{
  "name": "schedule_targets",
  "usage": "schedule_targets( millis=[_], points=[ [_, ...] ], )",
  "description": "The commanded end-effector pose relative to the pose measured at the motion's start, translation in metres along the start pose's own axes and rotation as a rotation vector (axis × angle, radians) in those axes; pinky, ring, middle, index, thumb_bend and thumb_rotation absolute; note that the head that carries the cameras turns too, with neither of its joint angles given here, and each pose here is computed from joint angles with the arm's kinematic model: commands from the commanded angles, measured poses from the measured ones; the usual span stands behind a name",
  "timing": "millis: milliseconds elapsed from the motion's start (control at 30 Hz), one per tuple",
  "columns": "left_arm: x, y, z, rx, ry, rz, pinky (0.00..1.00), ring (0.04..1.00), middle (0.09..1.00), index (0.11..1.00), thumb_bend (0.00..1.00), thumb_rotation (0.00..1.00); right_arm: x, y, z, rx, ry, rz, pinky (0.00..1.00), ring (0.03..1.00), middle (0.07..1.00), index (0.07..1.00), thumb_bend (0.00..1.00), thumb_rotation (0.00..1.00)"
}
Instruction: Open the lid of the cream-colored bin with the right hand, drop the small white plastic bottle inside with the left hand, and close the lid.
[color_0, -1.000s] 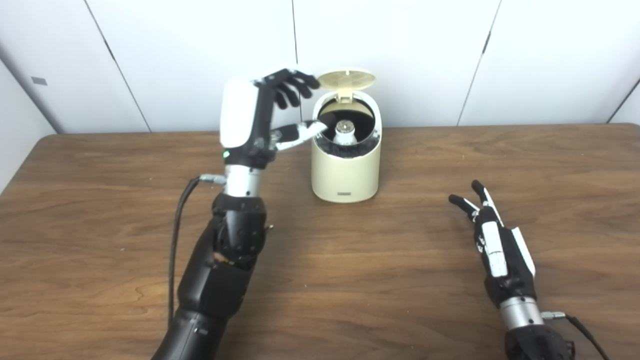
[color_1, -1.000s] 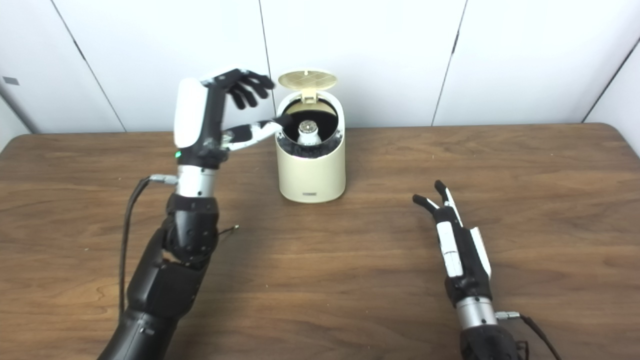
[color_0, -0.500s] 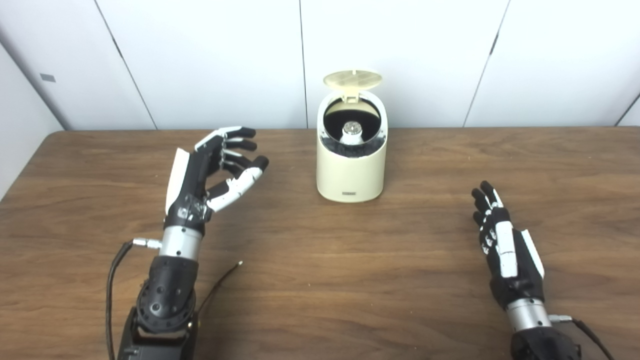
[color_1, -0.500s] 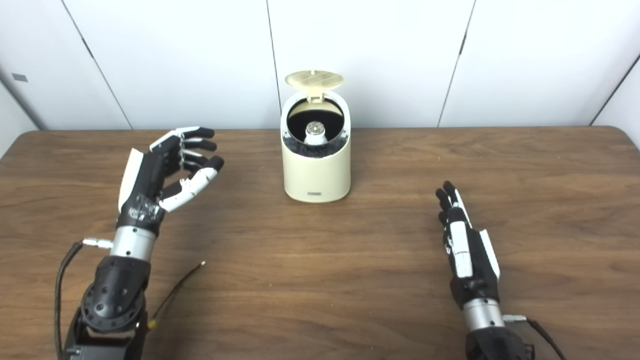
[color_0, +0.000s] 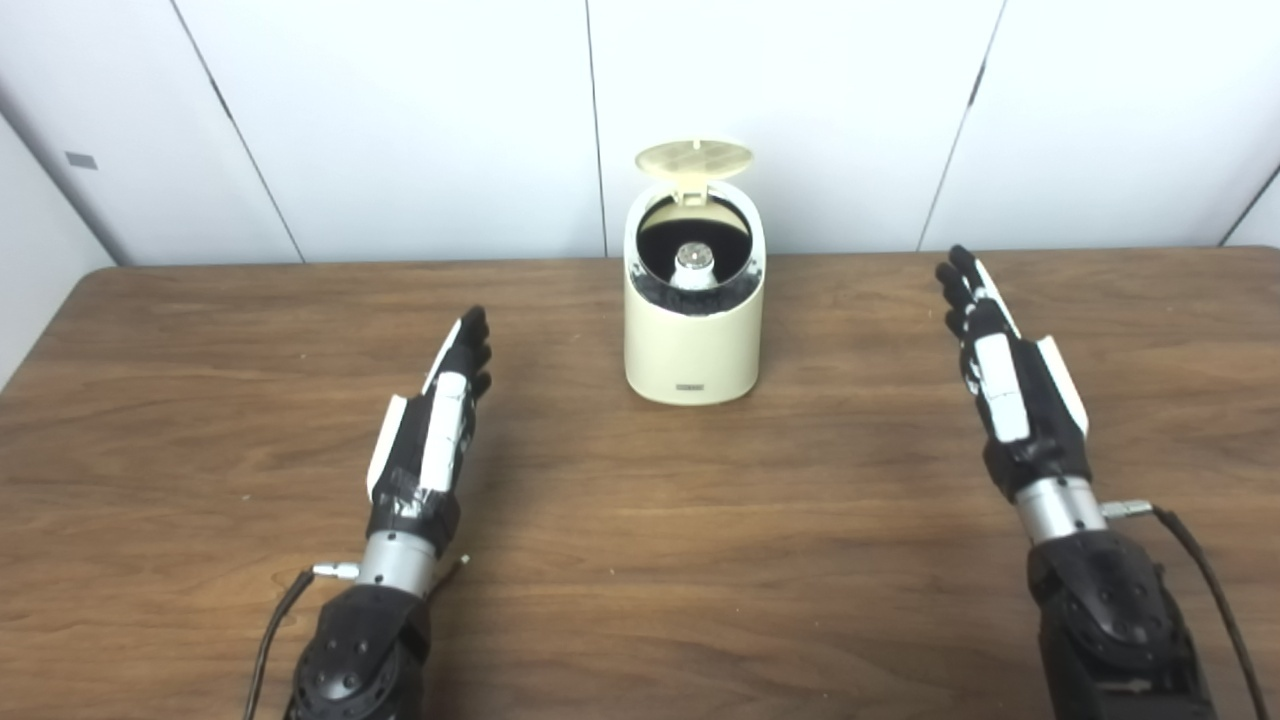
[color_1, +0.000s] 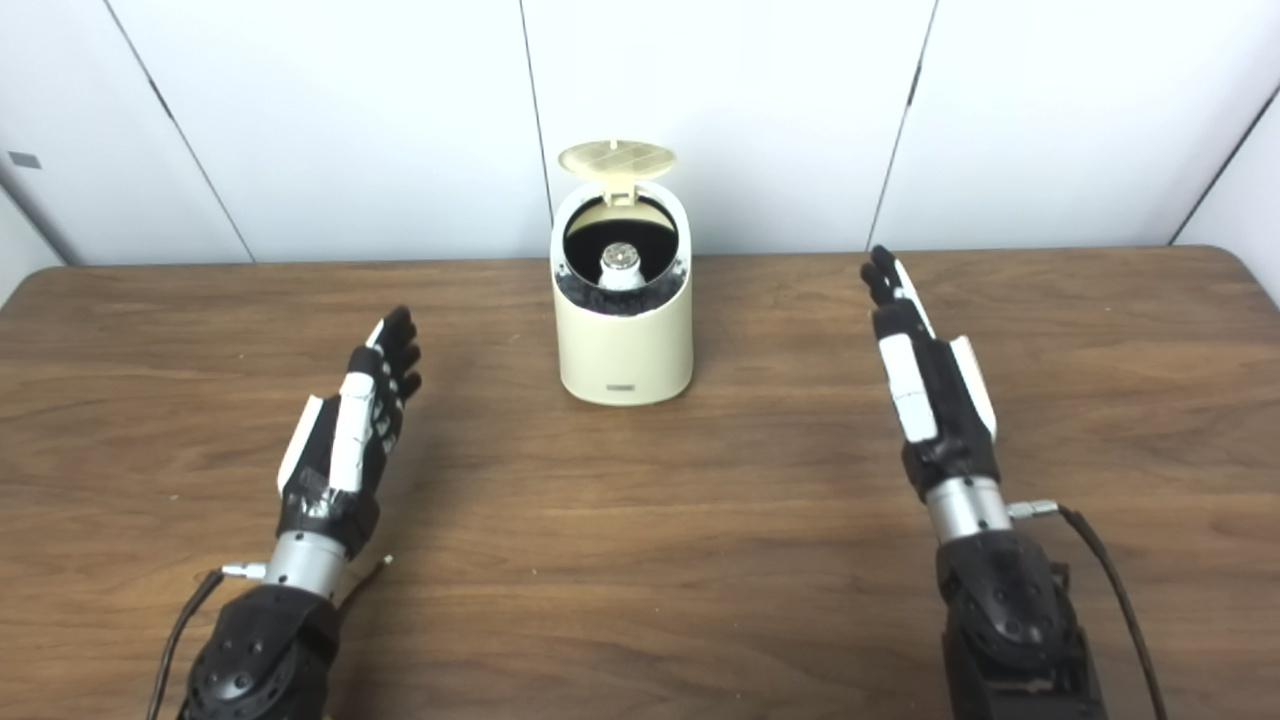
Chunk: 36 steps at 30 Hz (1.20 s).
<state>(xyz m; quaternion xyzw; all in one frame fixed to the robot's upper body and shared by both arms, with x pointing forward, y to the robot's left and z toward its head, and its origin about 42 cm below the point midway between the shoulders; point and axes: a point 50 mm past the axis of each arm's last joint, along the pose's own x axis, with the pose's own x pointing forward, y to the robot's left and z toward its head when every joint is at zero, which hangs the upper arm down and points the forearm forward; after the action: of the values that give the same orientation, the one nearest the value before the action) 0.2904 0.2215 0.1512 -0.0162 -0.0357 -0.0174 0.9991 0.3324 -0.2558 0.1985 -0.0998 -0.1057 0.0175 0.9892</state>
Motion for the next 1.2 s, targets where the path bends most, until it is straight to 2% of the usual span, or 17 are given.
schedule_targets(
  millis=[0, 133, 267, 367, 467, 600, 733, 900, 1067, 1167],
  points=[
    [0.005, -0.001, 0.01, -0.011, -0.08, 0.009, 1.0, 1.0, 1.0, 1.0, 0.63, 1.0, 0.018, -0.001, 0.033, -0.026, -0.12, 0.027, 1.0, 0.999, 0.961, 0.949, 0.69, 1.0],
    [0.003, -0.001, -0.001, -0.021, -0.045, 0.02, 1.0, 1.0, 1.0, 1.0, 0.62, 1.0, 0.038, 0.004, 0.054, -0.084, -0.153, 0.044, 1.0, 0.991, 0.957, 0.94, 0.62, 1.0],
    [0.001, -0.001, -0.01, -0.031, -0.014, 0.042, 1.0, 1.0, 1.0, 1.0, 0.6, 1.0, 0.058, 0.011, 0.078, -0.176, -0.169, 0.068, 1.0, 0.994, 0.963, 0.938, 0.6, 1.0],
    [0.001, -0.001, -0.015, -0.026, -0.003, 0.049, 1.0, 1.0, 1.0, 1.0, 0.61, 1.0, 0.071, 0.017, 0.09, -0.268, -0.191, 0.074, 0.94, 0.958, 0.946, 0.922, 0.6, 1.0],
    [0.001, -0.001, -0.019, -0.035, 0.014, 0.05, 1.0, 1.0, 1.0, 1.0, 0.62, 1.0, 0.088, 0.023, 0.102, -0.35, -0.226, 0.098, 0.83, 0.903, 0.924, 0.905, 0.59, 1.0],
    [0.001, -0.002, -0.024, -0.033, 0.035, 0.048, 1.0, 1.0, 1.0, 1.0, 0.63, 1.0, 0.111, 0.03, 0.115, -0.4, -0.232, 0.127, 0.81, 0.886, 0.923, 0.901, 0.6, 1.0],
    [0.0, -0.004, -0.024, -0.028, 0.045, 0.046, 1.0, 1.0, 1.0, 1.0, 0.63, 1.0, 0.133, 0.037, 0.125, -0.439, -0.25, 0.153, 0.82, 0.892, 0.909, 0.878, 0.6, 1.0],
    [0.0, -0.008, -0.023, -0.039, 0.06, 0.031, 1.0, 1.0, 1.0, 1.0, 0.65, 1.0, 0.156, 0.049, 0.14, -0.569, -0.256, 0.15, 0.93, 0.974, 0.961, 0.904, 0.62, 1.0],
    [0.0, -0.012, -0.022, -0.049, 0.058, 0.021, 1.0, 1.0, 1.0, 1.0, 0.65, 1.0, 0.17, 0.057, 0.15, -0.683, -0.279, 0.175, 0.98, 0.999, 0.992, 0.913, 0.61, 1.0],
    [0.0, -0.014, -0.021, -0.045, 0.059, 0.017, 1.0, 1.0, 1.0, 1.0, 0.65, 1.0, 0.17, 0.06, 0.152, -0.711, -0.281, 0.204, 0.99, 1.0, 0.999, 0.759, 0.63, 1.0]
  ],
)
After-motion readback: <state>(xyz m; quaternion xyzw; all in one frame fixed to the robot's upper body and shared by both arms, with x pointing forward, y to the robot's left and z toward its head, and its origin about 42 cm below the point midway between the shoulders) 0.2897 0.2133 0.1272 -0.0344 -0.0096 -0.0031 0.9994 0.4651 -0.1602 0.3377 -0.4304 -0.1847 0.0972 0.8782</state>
